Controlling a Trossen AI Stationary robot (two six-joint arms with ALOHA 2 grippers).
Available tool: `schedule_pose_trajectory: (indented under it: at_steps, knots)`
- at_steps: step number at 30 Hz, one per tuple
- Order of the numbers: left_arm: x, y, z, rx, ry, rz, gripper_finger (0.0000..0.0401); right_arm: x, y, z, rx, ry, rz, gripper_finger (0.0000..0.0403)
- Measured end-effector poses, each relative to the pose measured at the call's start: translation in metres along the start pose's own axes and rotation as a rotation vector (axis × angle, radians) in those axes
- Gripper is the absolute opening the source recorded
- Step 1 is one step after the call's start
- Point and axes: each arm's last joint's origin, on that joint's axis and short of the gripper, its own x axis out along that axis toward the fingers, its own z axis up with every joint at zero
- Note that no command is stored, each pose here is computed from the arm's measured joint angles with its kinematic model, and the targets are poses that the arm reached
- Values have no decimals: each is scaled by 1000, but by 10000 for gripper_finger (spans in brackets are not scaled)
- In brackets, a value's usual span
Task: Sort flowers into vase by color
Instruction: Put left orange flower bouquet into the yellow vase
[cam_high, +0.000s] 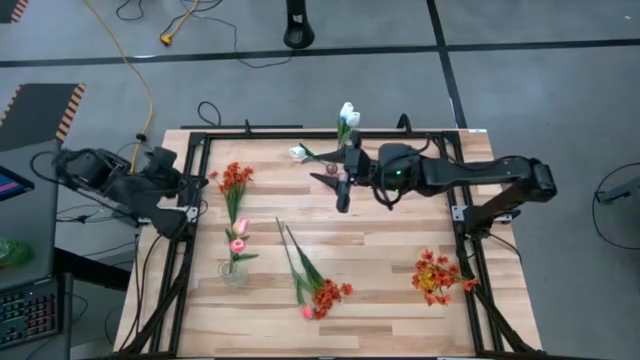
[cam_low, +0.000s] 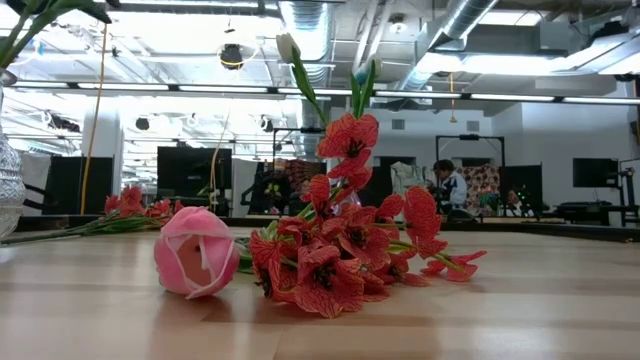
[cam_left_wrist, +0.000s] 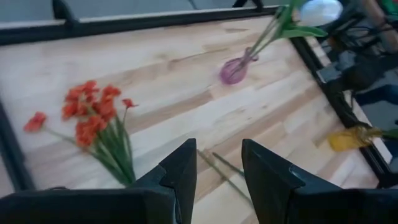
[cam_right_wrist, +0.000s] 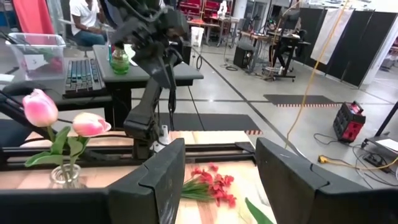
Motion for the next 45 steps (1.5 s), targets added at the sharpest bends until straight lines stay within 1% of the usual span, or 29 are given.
schedule_pose_trajectory:
  at_steps: [4,7,12,15,20,23,26,28,32,34,41,45]
  knots:
    - [5,-2,1,-33,21,56,113,-7,-3,3,-3,11,0,221]
    - [13,-7,0,-30,66,120,113,-7,-4,1,-6,27,-4,221]
    - [32,-18,-1,37,164,234,113,-2,-8,-6,-15,79,-15,221]
    - [45,-21,2,76,193,315,113,1,-10,-9,-16,90,-23,221]
    - [61,-18,13,95,254,400,113,1,-9,-8,-12,78,27,221]
    - [70,-14,22,93,293,434,113,1,-8,-9,-13,81,37,221]
    - [81,-10,32,88,333,437,113,1,-8,-9,-12,79,36,221]
    - [90,-8,39,97,363,440,113,1,-8,-9,-13,80,35,221]
    - [110,-3,48,113,439,482,113,1,-8,-9,-12,79,36,221]
    - [120,-2,51,125,473,503,113,1,-8,-9,-13,79,37,221]
    - [150,2,56,113,566,588,113,1,-7,-9,-12,78,50,221]
    - [166,4,56,120,646,625,114,1,-7,-8,-12,77,56,221]
